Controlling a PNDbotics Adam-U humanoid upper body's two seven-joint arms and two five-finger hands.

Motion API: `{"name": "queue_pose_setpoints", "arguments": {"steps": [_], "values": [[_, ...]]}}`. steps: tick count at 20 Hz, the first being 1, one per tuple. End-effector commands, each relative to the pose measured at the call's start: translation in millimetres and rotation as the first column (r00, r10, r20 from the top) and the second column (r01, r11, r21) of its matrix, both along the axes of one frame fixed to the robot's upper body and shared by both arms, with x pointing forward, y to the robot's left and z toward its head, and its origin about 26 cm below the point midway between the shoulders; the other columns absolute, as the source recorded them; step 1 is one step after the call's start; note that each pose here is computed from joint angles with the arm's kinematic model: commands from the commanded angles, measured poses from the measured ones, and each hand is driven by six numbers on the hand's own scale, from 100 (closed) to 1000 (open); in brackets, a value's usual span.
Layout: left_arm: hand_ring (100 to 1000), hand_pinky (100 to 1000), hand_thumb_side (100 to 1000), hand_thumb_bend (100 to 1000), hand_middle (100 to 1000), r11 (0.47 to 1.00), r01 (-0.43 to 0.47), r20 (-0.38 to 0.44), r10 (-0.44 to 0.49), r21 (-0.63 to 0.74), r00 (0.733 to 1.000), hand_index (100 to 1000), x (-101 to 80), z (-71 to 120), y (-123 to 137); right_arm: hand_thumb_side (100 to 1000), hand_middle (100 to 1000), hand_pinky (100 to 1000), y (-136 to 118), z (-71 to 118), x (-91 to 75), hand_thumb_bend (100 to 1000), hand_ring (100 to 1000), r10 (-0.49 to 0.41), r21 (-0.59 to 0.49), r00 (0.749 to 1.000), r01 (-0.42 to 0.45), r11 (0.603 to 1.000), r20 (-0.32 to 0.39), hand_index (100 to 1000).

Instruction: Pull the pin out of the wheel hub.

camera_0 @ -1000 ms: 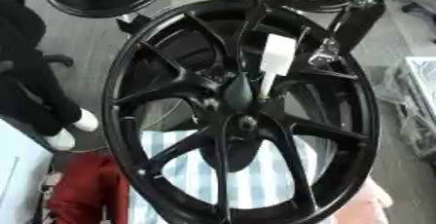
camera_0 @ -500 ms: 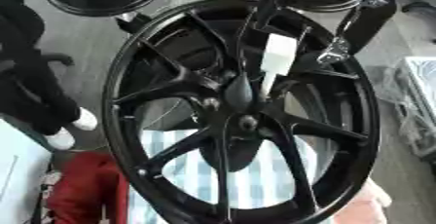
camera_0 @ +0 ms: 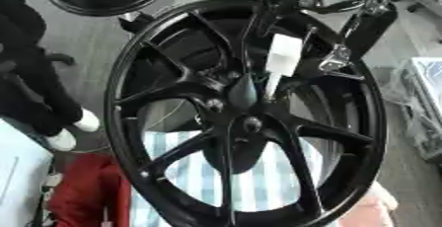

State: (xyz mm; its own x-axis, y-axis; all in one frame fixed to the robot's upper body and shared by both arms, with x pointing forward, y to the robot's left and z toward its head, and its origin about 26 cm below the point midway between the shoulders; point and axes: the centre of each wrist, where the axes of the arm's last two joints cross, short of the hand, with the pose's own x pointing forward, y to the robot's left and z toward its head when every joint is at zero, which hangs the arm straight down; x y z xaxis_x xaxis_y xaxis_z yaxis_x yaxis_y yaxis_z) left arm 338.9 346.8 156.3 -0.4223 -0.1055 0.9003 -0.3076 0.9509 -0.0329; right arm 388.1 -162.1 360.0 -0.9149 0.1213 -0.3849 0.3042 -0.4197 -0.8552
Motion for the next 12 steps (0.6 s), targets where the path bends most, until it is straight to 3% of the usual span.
{"name": "queue_pose_setpoints", "arguments": {"steps": [1,12], "values": [[805,697,611,189,711,0.999,-0.003,0.026,0.002,0.034,1.000,722,-1.1,13.1,5.1,290,770,868,1.4,8.1,-2.9,428,829,0.165,-0.412,0.985,-0.128,0.902,0.055,815],[807,698,615,186,713,0.999,0.002,0.025,-0.003,0.035,1.000,722,-0.9,13.5,4.2,292,763,863,-2.9,2.1,4.3,428,823,0.131,-0.419,0.990,-0.098,0.903,0.050,809]]}}
